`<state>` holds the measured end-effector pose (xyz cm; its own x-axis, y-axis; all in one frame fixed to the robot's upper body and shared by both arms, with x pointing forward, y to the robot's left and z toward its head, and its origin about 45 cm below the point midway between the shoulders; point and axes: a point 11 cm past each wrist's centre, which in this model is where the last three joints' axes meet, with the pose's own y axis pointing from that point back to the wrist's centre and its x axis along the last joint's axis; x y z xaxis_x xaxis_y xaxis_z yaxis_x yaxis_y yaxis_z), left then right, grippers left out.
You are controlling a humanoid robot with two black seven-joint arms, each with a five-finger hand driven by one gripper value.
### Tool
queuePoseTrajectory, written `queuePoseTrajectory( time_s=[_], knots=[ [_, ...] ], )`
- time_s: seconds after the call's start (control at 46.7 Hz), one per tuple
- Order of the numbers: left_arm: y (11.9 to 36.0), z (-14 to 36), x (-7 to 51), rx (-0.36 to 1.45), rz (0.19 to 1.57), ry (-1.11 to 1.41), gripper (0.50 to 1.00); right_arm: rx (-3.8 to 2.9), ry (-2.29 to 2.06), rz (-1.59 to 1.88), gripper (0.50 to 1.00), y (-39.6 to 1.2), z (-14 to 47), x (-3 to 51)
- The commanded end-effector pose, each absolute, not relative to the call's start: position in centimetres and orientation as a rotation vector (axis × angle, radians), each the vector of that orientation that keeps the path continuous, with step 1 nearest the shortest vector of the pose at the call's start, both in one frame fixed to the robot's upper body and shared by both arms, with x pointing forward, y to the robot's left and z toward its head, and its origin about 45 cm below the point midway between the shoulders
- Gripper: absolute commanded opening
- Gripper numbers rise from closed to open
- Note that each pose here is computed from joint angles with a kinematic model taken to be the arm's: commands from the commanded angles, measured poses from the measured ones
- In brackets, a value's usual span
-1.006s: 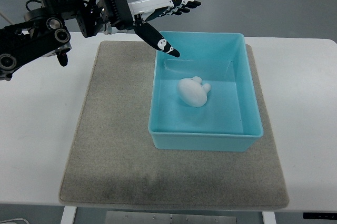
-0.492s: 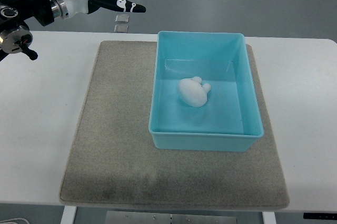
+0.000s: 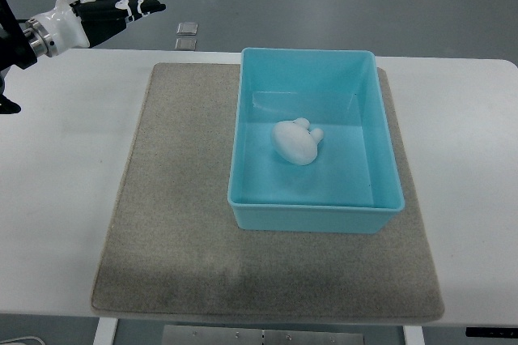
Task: Place white toy into blue box with left hand
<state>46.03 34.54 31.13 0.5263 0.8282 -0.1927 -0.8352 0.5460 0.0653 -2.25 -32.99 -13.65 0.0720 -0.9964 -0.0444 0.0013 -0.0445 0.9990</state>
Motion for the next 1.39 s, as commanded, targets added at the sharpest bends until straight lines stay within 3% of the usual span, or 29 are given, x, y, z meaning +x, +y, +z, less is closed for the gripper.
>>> queuePoseTrajectory(
  time_s=[0.0, 0.214, 0.899, 1.37],
  knots=[
    [36.1, 30.3, 45.9, -0.060, 1.016, 0.249, 1.000, 1.275, -1.135, -1.188, 0.936, -33.0, -13.7, -2.3],
    [38.7, 28.4, 45.7, -0.059, 1.104, 0.367, 1.000, 1.276, -1.136, -1.187, 0.936, -33.0, -13.7, -2.2],
    [38.2, 26.7, 45.5, -0.104, 1.104, 0.483, 0.999, 1.275, -1.135, -1.188, 0.936, -33.0, -13.7, -2.3],
    [39.7, 27.7, 45.5, -0.161, 1.139, 0.471, 0.999, 1.276, -1.134, -1.189, 0.936, -32.9, -13.7, -2.3]
  ],
)
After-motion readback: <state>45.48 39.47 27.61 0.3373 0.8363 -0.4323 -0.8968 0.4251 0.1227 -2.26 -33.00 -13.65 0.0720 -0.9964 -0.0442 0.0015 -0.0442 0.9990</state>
